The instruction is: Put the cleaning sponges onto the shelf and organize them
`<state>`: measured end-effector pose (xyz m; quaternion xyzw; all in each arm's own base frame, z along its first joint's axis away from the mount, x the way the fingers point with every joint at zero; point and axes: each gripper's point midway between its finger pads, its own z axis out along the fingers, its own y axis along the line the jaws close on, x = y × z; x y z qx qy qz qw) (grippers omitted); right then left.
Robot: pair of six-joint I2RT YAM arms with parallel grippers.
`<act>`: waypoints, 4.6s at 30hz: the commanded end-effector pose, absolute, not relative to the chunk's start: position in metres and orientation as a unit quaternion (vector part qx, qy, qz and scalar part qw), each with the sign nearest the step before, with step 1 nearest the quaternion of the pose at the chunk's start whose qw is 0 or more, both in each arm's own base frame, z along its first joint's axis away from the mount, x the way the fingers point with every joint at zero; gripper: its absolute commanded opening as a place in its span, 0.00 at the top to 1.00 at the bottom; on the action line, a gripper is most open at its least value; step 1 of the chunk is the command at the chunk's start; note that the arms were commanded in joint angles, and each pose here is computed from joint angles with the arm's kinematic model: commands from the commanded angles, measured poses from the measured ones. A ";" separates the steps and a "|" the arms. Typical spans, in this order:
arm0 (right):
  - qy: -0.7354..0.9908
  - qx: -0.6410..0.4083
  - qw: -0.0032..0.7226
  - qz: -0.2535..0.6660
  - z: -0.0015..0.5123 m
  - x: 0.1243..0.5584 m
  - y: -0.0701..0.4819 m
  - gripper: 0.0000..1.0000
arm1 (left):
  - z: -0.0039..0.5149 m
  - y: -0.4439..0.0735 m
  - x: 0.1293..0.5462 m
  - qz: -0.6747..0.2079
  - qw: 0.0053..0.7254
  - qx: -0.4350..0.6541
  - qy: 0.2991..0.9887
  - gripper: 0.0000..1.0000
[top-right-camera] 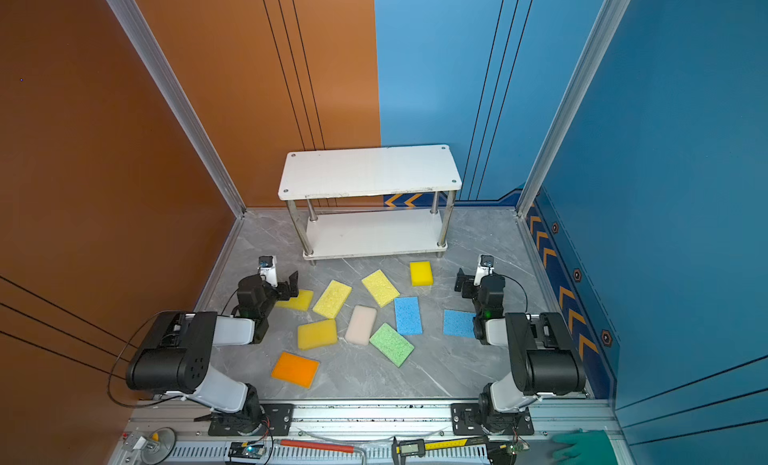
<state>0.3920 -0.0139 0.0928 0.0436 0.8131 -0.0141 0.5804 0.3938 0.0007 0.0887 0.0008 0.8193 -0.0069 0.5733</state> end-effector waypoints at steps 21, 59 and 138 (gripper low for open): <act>0.815 0.054 0.576 -0.017 0.092 0.394 -0.015 0.00 | 0.089 0.002 0.397 0.002 0.574 0.005 0.819 0.02; 0.900 0.202 0.350 0.162 0.206 0.321 0.021 0.00 | 0.180 -0.043 0.304 -0.178 0.350 -0.221 0.893 0.02; 0.976 -0.160 0.027 0.146 0.049 0.370 0.275 0.28 | 0.134 -0.156 0.234 -0.380 0.168 -0.216 0.884 0.02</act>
